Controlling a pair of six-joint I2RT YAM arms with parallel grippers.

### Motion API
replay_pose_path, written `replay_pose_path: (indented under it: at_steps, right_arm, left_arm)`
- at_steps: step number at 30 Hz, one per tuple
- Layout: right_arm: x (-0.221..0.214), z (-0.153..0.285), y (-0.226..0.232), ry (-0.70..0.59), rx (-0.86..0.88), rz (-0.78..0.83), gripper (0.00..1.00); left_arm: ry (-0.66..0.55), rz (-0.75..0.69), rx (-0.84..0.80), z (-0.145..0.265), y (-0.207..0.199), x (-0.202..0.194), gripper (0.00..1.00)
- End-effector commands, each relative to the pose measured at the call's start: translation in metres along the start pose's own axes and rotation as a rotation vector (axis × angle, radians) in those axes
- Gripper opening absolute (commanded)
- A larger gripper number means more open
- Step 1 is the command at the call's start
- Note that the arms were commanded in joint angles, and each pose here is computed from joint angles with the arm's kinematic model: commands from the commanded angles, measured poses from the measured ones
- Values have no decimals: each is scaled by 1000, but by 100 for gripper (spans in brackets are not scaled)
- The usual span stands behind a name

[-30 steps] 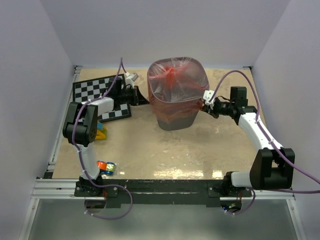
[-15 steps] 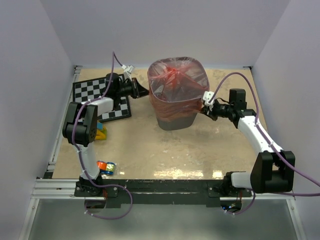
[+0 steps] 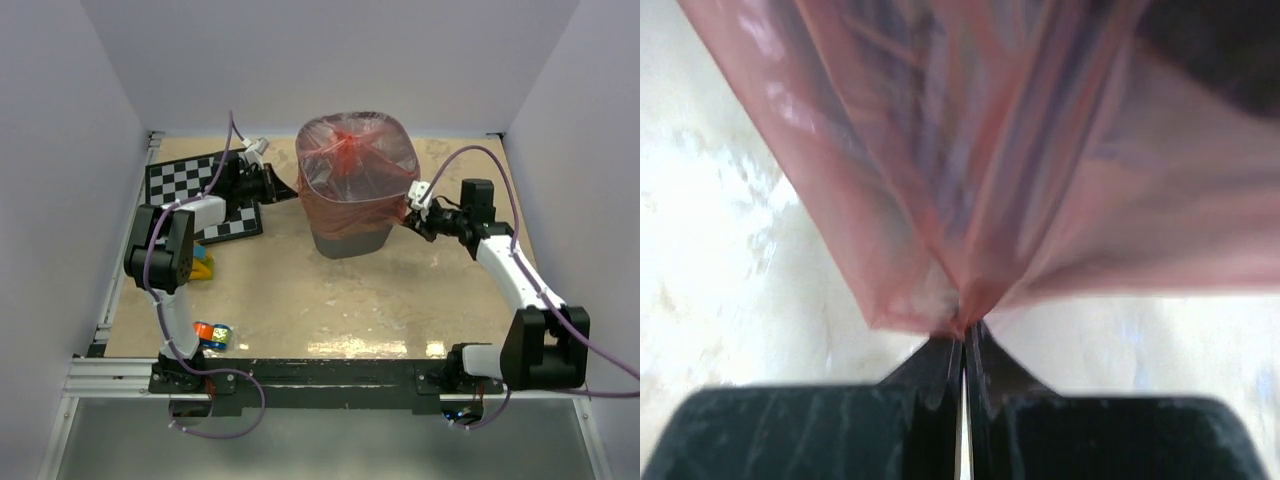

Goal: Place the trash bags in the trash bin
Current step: Place the trash bag in the trash bin.

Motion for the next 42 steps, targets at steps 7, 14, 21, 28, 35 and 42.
replay_pose_path:
  at_steps: [7,14,21,28,35,42]
  right_arm:
    - [-1,13,6,-25,-83,-441,0]
    - [-6,1,3,-78,-125,-621,0]
    - [-32,-9,-3,7,-217,-748,0]
    - [-23,-4,-14,48,-230,-759,0]
    - [-7,35,-40,239,-444,-721,46]
    - [43,96,-92,283,-552,-608,63]
  left_arm:
    - [-97,-89,-216,14,-40,23,0]
    - [-42,-97,-111,8,-19,17,0]
    - [44,-62,22,8,10,-14,0]
    - [23,-73,-5,7,4,-6,0]
    - [28,-125,30,18,-7,9,6]
    - [6,-177,133,50,-16,19,45]
Point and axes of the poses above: each gripper's point midway between its finger pads, its own z axis back along the fingers, its own y axis along the line the jaws close on, x = y × z, the point moved 8 cm from there along z, back along the fingers, and after that the axes turned 4 degrees about z, right-handed, at the moved point
